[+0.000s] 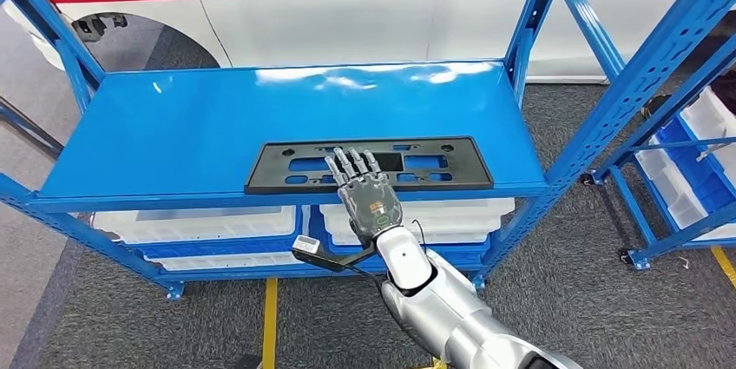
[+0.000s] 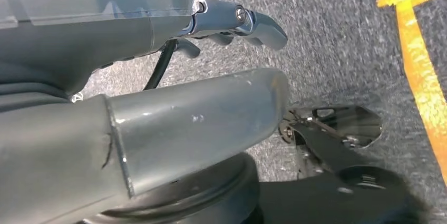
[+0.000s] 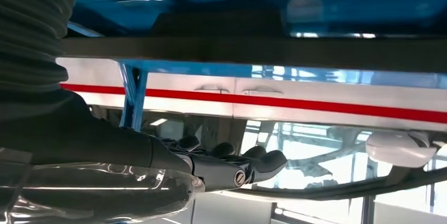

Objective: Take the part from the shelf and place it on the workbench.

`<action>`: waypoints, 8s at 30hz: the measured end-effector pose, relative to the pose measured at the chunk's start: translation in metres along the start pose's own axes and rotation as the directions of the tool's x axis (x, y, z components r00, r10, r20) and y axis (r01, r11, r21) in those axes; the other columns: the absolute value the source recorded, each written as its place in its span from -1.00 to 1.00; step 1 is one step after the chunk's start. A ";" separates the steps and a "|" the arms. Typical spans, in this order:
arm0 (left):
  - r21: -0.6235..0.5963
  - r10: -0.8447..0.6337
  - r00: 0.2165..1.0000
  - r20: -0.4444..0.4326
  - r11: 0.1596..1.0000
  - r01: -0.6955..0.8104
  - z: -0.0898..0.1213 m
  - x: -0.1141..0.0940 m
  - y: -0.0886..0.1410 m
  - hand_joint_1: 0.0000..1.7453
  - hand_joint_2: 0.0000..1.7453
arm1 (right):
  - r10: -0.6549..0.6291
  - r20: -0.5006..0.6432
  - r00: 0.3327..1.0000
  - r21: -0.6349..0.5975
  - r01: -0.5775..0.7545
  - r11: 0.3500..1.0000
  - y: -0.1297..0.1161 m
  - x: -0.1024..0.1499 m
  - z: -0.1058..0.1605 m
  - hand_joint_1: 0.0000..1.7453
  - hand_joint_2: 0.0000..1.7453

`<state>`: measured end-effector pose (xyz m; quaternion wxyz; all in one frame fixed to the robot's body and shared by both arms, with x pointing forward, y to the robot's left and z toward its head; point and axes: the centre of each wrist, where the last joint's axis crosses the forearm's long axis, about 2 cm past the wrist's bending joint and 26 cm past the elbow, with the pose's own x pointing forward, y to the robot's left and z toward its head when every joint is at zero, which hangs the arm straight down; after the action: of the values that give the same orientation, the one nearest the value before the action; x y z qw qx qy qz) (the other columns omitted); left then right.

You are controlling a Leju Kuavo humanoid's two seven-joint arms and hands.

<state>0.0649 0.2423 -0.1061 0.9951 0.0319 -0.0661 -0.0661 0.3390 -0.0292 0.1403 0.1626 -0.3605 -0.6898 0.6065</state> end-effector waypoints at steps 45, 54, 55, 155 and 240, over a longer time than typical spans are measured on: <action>0.003 0.009 1.000 0.000 1.000 -0.009 -0.001 -0.002 0.005 -1.00 -1.00 | 0.026 -0.040 0.999 0.090 -0.022 0.996 0.006 -0.011 0.002 -1.00 1.00; 0.002 0.019 1.000 0.000 1.000 -0.019 -0.001 -0.002 0.005 -1.00 -1.00 | 0.038 -0.047 0.998 0.123 -0.032 0.992 0.010 -0.015 0.006 -1.00 1.00; 0.002 0.020 1.000 0.001 1.000 -0.020 -0.001 -0.002 0.005 -1.00 -1.00 | 0.038 -0.047 0.998 0.124 -0.032 0.992 0.010 -0.016 0.006 -1.00 1.00; 0.042 -0.010 0.991 0.134 0.999 0.005 -0.001 0.002 0.005 -1.00 1.00 | 0.086 -0.054 0.995 -0.137 -0.093 0.986 -0.004 -0.016 0.002 1.00 1.00; 0.013 -0.055 0.979 0.194 0.999 0.053 0.001 0.017 0.000 -1.00 1.00 | 0.130 -0.086 0.988 -0.390 -0.153 0.908 -0.050 -0.036 -0.002 1.00 1.00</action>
<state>0.0817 0.2402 -0.1030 0.9816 0.0311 -0.1623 -0.0955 0.3498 -0.0531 0.1964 0.0618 -0.4523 -0.7651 0.4541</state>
